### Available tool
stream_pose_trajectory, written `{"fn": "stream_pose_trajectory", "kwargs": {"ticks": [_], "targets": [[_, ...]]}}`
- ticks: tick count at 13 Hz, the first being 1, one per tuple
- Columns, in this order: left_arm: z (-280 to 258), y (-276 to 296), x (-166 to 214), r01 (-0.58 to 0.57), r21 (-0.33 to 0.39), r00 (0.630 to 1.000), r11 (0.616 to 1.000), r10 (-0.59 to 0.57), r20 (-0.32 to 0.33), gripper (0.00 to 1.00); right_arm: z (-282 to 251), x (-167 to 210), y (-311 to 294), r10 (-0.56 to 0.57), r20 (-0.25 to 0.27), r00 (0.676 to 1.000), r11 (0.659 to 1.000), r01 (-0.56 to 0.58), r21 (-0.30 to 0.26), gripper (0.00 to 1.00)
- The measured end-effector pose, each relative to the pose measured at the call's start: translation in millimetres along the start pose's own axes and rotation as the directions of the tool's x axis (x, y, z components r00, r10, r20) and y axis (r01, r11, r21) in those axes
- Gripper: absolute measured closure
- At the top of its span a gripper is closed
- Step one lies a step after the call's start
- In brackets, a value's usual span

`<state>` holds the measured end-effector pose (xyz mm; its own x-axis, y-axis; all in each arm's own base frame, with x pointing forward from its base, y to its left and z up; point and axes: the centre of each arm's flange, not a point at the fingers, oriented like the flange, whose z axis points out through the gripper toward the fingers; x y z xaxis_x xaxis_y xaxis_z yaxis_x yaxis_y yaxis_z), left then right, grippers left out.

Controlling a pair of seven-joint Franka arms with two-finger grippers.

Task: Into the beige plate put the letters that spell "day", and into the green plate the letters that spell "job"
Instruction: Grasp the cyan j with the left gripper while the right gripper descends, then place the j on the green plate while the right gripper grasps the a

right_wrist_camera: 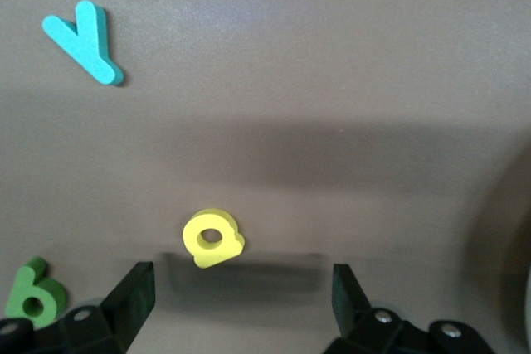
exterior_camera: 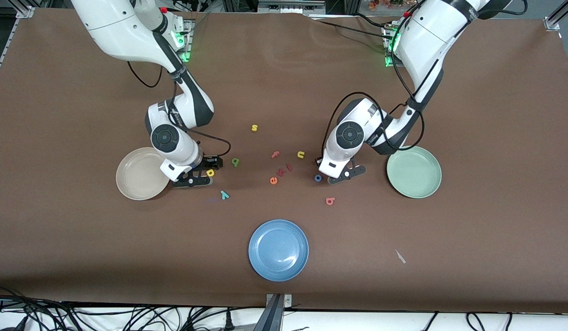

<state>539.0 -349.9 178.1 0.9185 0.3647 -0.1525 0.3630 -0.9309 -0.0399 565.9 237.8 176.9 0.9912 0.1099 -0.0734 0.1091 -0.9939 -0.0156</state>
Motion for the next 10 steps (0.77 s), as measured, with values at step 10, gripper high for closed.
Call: {"fn": "stream_pose_trajectory", "kwargs": {"ticks": [10], "targets": [[-9.8,0.2,1.8,0.003,-0.003,1.0,1.0,-0.003,-0.008,0.92,1.2,-1.0,-9.3,-0.228,0.005,0.974,0.974,0.228,0.008,0.05]]}}
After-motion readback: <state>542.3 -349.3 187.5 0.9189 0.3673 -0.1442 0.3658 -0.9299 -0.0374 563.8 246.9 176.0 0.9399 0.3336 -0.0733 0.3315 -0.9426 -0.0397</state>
